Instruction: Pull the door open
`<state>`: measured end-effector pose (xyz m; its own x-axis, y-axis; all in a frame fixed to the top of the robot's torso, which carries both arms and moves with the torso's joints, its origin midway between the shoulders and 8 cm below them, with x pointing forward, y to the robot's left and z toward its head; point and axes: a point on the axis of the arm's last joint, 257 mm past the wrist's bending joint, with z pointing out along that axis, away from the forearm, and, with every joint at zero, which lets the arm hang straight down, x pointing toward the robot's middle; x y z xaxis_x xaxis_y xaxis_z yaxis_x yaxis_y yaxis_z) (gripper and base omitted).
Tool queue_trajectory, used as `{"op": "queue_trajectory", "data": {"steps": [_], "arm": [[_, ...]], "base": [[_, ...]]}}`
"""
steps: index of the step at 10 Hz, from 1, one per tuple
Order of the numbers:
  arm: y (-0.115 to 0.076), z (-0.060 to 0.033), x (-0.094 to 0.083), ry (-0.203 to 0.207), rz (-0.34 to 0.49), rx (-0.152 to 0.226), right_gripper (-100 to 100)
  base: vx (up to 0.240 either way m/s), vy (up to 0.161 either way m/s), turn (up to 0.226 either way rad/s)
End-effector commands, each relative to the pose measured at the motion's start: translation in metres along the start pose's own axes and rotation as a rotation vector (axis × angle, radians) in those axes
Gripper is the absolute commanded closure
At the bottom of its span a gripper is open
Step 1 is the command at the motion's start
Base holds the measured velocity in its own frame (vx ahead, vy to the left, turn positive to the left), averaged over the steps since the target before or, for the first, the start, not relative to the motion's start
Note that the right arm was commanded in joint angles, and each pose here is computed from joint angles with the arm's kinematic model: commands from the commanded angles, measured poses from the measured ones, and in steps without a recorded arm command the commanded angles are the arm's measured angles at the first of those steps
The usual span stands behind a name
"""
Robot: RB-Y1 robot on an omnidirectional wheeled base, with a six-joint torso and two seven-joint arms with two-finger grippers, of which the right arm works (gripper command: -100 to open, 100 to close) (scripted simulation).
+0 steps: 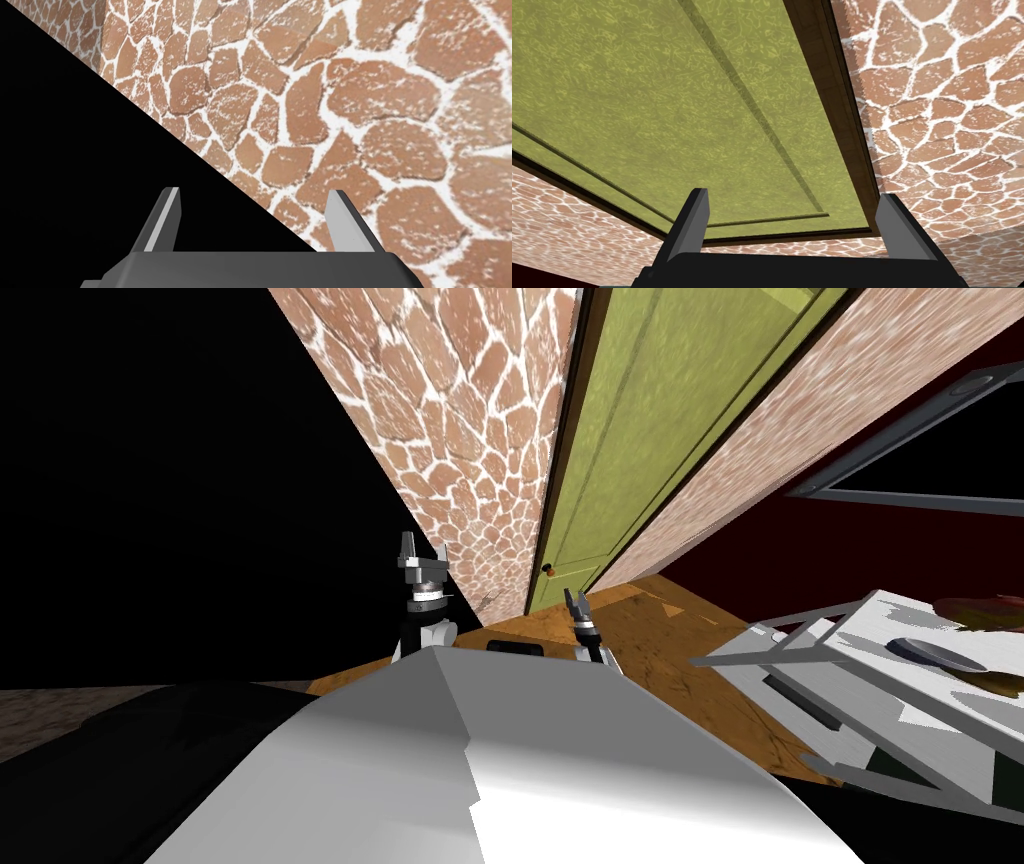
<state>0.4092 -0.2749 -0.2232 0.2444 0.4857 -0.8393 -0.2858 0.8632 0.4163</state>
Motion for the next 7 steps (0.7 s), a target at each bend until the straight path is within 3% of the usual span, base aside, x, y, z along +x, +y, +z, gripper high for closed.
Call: {"op": "queue_trajectory", "data": {"steps": [1, 7], "arm": [[-0.006, -0.0034, 0.008, 0.022, -0.023, 0.008, -100], [-0.025, -0.0184, 0.044, 0.114, -0.158, 0.008, -100]], "base": [[0.05, -0.061, 0.035], [0.045, -0.043, 0.055]]}}
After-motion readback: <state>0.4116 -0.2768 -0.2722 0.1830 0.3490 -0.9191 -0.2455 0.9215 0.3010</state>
